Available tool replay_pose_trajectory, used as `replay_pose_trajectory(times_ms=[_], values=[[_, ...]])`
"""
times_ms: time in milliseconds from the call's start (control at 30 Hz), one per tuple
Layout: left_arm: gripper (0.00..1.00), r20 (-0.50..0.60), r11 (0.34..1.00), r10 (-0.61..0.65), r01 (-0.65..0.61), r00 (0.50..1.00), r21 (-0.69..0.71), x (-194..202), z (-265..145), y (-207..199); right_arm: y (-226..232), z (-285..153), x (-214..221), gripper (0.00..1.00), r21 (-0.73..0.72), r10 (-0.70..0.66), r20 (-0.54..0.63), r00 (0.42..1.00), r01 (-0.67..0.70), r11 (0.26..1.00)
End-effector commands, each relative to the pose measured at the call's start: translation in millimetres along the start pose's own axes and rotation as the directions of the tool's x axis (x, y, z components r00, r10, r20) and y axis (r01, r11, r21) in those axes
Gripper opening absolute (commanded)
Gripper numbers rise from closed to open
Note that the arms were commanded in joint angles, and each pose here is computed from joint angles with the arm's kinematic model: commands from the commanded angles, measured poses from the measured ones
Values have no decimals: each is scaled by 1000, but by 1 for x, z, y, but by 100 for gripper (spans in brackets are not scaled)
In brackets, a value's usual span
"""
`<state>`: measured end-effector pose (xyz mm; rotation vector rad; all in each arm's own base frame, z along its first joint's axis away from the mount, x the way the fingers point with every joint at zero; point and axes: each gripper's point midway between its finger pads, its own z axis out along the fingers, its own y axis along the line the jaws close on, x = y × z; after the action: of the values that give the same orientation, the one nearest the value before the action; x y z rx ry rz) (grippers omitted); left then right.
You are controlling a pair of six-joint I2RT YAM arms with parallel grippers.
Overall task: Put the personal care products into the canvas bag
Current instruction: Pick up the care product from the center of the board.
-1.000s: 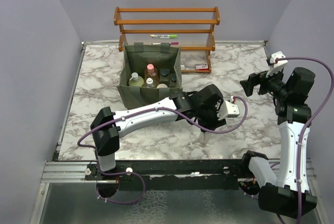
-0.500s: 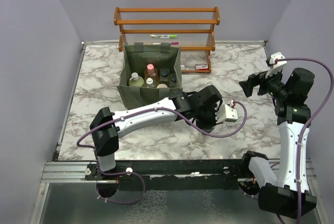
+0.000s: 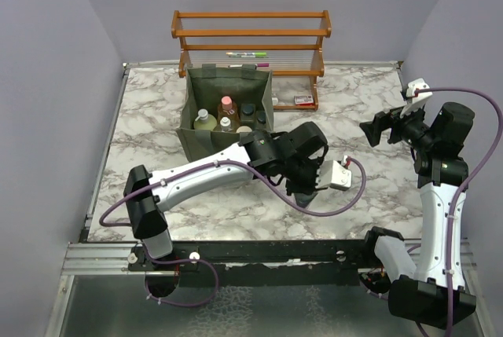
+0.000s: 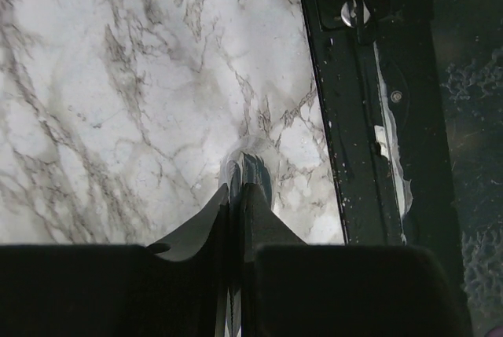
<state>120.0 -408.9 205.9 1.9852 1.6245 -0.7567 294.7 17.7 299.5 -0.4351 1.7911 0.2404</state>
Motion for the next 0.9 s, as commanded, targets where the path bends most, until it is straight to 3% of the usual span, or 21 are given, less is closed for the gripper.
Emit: replay_pose_trajectory(times_ms=[0, 500, 867], values=[[0, 146, 985, 171, -168, 974, -36, -46, -61, -10, 3, -1, -6, 100, -17, -25, 34, 999, 26, 1000], [0, 257, 933, 314, -247, 914, -264, -103, -181, 8, 4, 1, -7, 100, -37, -19, 35, 999, 20, 999], [0, 399, 840, 294, -37, 868, -541, -117, -300, 49, 6, 0, -6, 100, -43, -18, 36, 999, 20, 999]])
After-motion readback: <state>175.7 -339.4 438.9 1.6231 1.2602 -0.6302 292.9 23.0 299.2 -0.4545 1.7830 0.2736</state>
